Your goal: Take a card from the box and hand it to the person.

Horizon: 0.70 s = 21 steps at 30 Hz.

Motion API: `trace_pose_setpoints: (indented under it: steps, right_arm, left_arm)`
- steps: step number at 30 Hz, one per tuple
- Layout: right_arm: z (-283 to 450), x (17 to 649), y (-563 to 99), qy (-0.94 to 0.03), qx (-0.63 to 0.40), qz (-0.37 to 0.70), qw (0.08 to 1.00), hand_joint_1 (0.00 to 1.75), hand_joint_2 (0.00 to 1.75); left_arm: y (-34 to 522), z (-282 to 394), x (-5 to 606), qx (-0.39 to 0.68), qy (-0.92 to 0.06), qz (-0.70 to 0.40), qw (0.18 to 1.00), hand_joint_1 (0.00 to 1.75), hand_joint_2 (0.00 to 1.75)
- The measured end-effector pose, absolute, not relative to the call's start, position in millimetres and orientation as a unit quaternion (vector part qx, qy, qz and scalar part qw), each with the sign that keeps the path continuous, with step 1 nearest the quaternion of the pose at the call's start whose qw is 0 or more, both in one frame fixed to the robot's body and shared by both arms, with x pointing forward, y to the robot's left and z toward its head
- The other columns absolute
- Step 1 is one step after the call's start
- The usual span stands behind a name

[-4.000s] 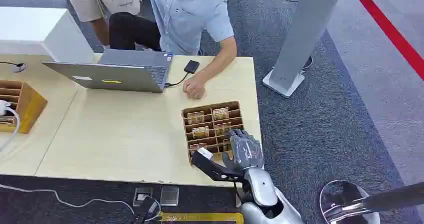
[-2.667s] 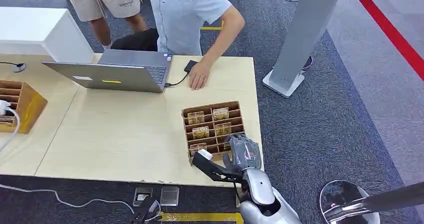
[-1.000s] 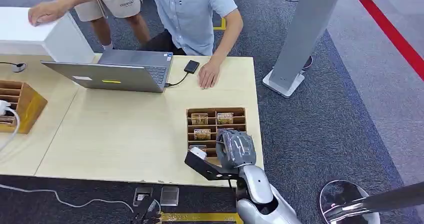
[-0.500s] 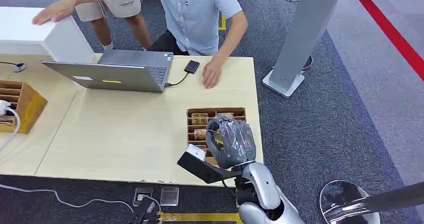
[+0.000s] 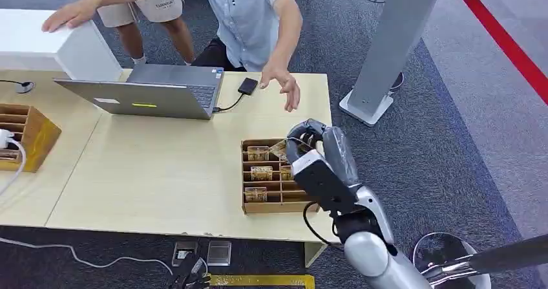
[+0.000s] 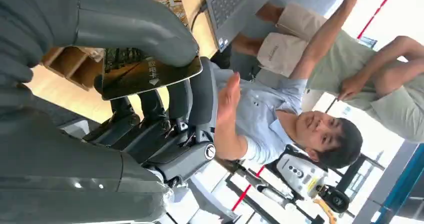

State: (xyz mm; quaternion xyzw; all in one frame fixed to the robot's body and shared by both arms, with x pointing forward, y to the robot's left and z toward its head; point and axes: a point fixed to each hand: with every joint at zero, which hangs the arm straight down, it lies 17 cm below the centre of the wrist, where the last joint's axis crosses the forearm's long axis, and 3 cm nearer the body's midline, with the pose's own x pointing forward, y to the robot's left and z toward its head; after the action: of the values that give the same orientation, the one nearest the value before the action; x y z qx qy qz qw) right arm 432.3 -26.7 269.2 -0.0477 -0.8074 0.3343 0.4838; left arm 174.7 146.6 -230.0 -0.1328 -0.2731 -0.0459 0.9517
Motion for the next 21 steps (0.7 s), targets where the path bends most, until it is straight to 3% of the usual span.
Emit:
trace_pose_setpoints:
  steps: [13,21]
  right_arm:
    - [278.1,539.0,-55.4,-0.769,-0.144,0.344,0.519,1.52,1.75]
    - [270.1,575.2,-37.6,-0.738,-0.186,0.375,0.529,1.52,1.75]
  left_arm:
    - [138.9,-227.7,179.0,-0.149,-0.256,-0.073,0.952,0.0,1.75]
    - [136.9,-226.1,183.6,-0.15,-0.256,-0.085,0.951,0.0,1.75]
